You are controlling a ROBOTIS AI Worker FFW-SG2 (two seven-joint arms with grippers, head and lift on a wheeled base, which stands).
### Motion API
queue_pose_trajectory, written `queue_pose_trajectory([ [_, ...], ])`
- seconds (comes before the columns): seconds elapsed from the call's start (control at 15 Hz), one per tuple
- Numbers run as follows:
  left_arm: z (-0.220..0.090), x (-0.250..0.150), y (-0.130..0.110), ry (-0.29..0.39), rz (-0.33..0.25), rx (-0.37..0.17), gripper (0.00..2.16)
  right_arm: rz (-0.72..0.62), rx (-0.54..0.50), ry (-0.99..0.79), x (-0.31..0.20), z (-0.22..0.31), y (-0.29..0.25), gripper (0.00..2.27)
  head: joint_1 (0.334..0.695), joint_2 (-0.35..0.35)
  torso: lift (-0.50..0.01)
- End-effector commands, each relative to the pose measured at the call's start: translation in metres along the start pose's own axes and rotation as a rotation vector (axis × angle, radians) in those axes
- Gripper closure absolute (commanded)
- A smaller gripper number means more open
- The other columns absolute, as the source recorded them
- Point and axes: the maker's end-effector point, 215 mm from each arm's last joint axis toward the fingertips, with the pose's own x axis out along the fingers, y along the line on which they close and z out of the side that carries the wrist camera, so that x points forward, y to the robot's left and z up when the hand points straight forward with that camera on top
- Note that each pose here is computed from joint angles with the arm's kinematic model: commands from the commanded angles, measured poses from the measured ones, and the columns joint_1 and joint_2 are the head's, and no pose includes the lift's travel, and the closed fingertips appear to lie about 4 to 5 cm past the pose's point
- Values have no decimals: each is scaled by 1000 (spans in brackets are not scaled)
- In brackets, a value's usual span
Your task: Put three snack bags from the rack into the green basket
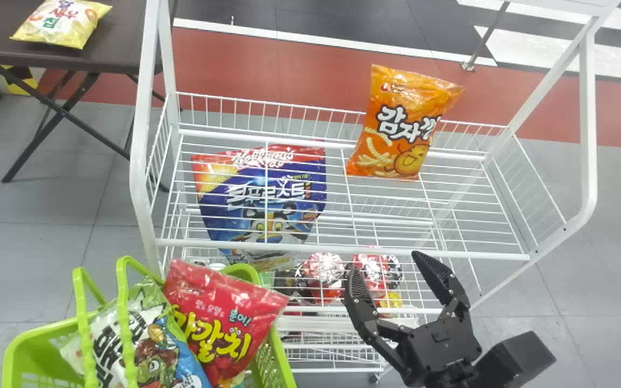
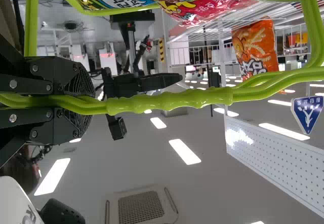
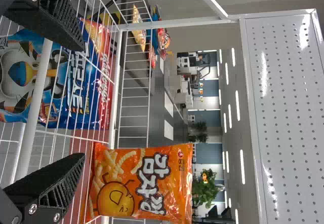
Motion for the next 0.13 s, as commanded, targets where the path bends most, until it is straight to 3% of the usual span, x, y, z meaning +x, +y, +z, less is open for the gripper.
queue_pose_trajectory([
  [0.0,0,1,-2,0,-10,-1,2148,-4,1,0,0,-1,-2,60,695,-210,0],
  [0.07,-1,1,-2,1,-11,-2,2148,-4,2,0,0,-1,-2,63,695,-211,0],
])
